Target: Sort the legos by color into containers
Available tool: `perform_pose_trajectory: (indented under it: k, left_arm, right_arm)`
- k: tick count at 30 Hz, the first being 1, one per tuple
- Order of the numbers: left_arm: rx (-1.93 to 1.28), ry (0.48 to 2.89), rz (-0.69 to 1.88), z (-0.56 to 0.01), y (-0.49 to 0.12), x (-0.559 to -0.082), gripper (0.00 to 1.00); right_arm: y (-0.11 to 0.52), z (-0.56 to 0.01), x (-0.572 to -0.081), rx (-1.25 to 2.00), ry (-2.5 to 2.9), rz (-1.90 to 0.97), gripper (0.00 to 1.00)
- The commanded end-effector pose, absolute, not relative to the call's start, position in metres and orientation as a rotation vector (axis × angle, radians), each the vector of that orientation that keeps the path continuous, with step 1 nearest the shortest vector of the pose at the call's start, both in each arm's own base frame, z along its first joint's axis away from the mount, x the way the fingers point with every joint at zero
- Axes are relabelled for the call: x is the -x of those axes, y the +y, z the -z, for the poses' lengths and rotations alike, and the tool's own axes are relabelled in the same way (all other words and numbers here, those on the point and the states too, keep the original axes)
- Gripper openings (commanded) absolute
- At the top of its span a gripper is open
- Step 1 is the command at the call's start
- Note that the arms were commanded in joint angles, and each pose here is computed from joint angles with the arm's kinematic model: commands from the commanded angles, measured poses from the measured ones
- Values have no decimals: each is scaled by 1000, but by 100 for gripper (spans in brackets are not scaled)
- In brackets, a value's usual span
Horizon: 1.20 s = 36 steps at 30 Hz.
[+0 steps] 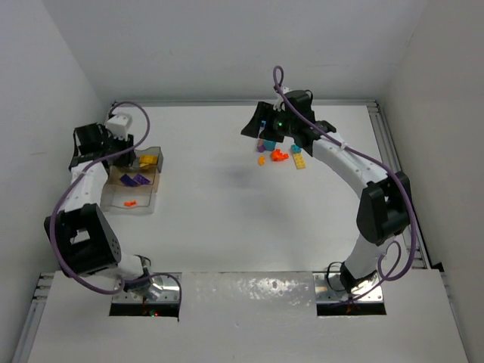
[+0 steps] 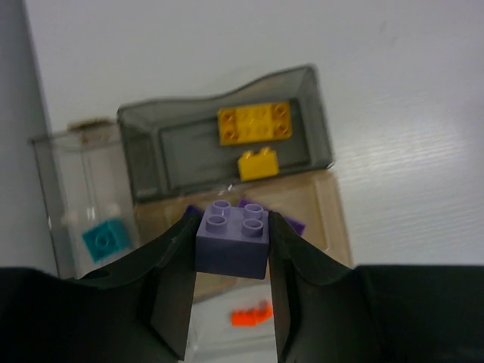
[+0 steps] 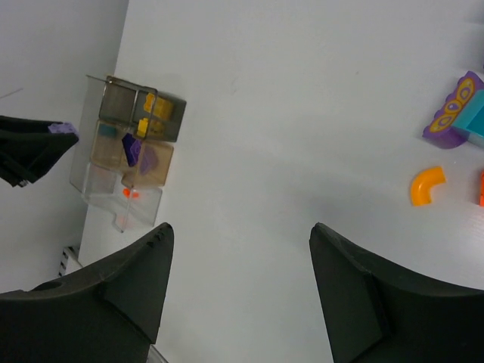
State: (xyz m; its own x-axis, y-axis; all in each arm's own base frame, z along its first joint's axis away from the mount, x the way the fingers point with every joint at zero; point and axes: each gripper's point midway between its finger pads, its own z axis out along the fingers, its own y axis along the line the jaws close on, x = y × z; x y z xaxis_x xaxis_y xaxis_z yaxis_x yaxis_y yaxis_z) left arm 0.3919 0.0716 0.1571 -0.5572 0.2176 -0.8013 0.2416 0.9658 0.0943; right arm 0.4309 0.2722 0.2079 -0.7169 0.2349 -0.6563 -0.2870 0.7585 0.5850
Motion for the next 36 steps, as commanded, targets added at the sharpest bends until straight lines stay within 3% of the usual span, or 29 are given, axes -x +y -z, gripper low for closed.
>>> perform_pose_trajectory:
  k: [1, 5, 8, 10, 18, 22, 23, 24, 25, 26, 28, 30, 33, 35, 36]
  left_arm:
    - [-150, 2297, -33, -127, 114, -363, 0]
    - [-161, 2366, -74, -102, 142, -367, 6]
    - [-194, 2344, -84, -105, 145, -378, 20]
    - [-229, 2362, -109, -98, 150, -378, 37]
    - [-258, 2363, -142, -108, 156, -380, 62]
    - [-270, 2273, -136, -141, 156, -400, 63]
    - [-272, 2252, -127, -148, 155, -404, 63]
    - [-281, 2212, -91, -160, 148, -408, 63]
    - [-291, 2165, -83, -174, 145, -414, 63]
    - [-298, 2132, -65, -183, 141, -417, 62]
    - [-308, 2049, 5, -205, 124, -420, 60]
    - [-364, 1974, 32, -225, 104, -422, 59]
    - [-442, 1954, 41, -226, 75, -419, 59]
    - [-448, 1961, 58, -220, 62, -413, 59]
    - [-456, 1958, 79, -219, 52, -412, 59]
  right_arm:
    - [271, -214, -432, 58, 2173, -883, 71]
    - [274, -218, -433, 80, 2171, -891, 71]
    - [270, -216, -431, 93, 2181, -864, 71]
    - [266, -215, -430, 93, 2186, -839, 71]
    - [260, -220, -430, 113, 2176, -793, 72]
    - [257, -220, -435, 122, 2174, -774, 72]
    - [253, -215, -435, 136, 2192, -756, 68]
    - [245, -210, -440, 124, 2207, -736, 61]
    - [238, -201, -440, 115, 2248, -715, 34]
    - [231, -195, -442, 99, 2270, -706, 20]
    - [209, -179, -452, 49, 2329, -680, 9]
    - [189, -173, -465, 20, 2353, -572, 29]
    - [170, -144, -475, 73, 2437, -393, 45]
    - [168, -118, -475, 90, 2511, -359, 40]
    - [174, -117, -476, 89, 2517, -382, 30]
